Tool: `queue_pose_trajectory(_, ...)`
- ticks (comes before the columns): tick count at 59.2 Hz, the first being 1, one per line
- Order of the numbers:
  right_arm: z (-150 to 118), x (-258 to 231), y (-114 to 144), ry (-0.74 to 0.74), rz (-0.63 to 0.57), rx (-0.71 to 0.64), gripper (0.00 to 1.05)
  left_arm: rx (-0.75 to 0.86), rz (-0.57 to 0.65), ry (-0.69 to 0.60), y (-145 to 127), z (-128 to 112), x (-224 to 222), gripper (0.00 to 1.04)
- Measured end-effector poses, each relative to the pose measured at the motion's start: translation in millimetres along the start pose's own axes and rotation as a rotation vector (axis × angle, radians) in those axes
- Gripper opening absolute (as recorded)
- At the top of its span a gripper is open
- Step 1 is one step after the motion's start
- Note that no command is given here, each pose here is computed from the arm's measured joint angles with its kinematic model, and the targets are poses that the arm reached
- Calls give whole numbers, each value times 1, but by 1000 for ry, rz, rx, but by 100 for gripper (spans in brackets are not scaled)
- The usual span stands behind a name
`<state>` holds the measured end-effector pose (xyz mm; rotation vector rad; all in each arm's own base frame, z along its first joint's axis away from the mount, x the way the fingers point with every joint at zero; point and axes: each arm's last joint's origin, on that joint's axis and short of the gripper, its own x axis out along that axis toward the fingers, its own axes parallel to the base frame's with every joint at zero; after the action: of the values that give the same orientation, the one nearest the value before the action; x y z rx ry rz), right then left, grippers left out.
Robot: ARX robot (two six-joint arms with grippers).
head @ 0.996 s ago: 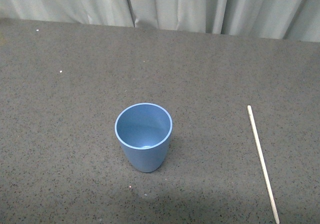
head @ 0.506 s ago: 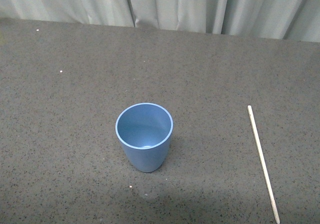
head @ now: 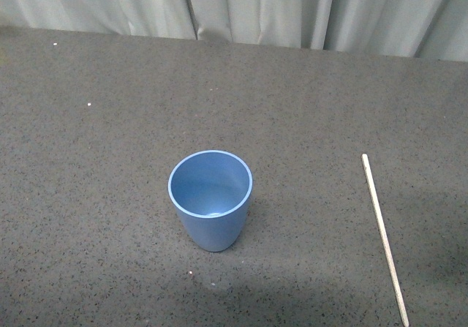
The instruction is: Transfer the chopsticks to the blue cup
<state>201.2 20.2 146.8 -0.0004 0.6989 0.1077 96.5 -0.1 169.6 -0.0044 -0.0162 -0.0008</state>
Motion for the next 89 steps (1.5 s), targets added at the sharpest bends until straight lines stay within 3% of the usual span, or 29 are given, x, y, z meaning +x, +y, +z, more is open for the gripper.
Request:
queue_pose_trajectory(9,10,47,10,164,4,35,95,0,0,0,0,0,0,98)
queue_pose_trajectory(22,4,94,25,367,-12,47,95,0,0,0,0,0,0,98)
queue_pose_trajectory(46,1,152,39,551,-44,78,95,0,0,0,0,0,0,98)
queue_pose_trajectory(58,1,161,41,583,-50,81,65,0,0,0,0,0,0,98)
queue_pose_trajectory(66,4,163,43,582,-49,70,35,0,0,0,0,0,0,98)
queue_pose_trajectory(79,2,164,44,593,-49,67,3,0,0,0,0,0,0,98)
queue_pose_trajectory(89,3,162,42,582,-43,80,1,0,0,0,0,0,0,98)
